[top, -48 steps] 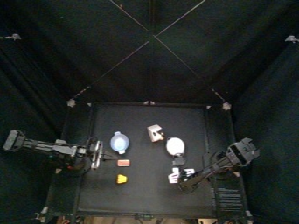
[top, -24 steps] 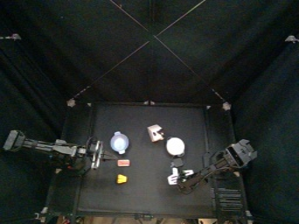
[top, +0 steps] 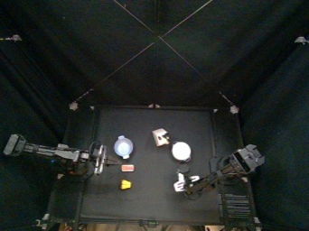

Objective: Grab sushi roll

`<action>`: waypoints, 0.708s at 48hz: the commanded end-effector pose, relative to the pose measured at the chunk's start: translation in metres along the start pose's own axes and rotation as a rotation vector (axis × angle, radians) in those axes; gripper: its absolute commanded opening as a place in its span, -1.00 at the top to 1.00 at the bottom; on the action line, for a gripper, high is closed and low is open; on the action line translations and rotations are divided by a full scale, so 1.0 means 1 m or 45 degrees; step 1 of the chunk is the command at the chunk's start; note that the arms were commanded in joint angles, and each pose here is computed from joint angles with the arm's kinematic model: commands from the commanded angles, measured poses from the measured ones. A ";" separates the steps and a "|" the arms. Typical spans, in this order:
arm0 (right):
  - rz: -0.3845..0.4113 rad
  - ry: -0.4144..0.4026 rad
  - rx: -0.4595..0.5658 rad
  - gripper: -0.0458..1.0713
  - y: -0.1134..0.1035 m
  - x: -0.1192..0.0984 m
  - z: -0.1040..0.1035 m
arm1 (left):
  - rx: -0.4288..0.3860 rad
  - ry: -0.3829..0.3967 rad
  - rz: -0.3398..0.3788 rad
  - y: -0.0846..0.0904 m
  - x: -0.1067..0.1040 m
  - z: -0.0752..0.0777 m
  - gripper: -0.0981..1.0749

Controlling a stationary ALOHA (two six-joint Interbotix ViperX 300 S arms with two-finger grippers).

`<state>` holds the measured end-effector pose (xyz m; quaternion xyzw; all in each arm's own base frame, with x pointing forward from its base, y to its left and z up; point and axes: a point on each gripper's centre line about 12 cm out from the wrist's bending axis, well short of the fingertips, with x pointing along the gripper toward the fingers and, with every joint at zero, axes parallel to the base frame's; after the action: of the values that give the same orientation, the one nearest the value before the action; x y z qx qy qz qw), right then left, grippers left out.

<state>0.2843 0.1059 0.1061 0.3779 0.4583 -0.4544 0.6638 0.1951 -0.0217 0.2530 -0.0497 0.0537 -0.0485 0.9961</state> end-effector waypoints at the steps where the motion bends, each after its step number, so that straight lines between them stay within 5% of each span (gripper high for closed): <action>1: 0.035 0.004 0.014 -0.71 0.004 -0.006 0.003 | 0.000 -0.021 -0.003 -0.001 0.001 0.005 0.87; 15: 0.036 -0.003 0.007 -0.64 0.004 -0.005 0.003 | 0.000 -0.021 -0.003 -0.001 0.001 0.005 0.87; 34: 0.084 0.008 0.032 0.10 0.011 -0.018 0.007 | 0.023 -0.031 0.013 0.002 0.001 0.008 0.87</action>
<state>0.2860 0.1048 0.1061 0.3790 0.4562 -0.4537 0.6651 0.1947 -0.0211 0.2512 -0.0451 0.0556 -0.0474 0.9963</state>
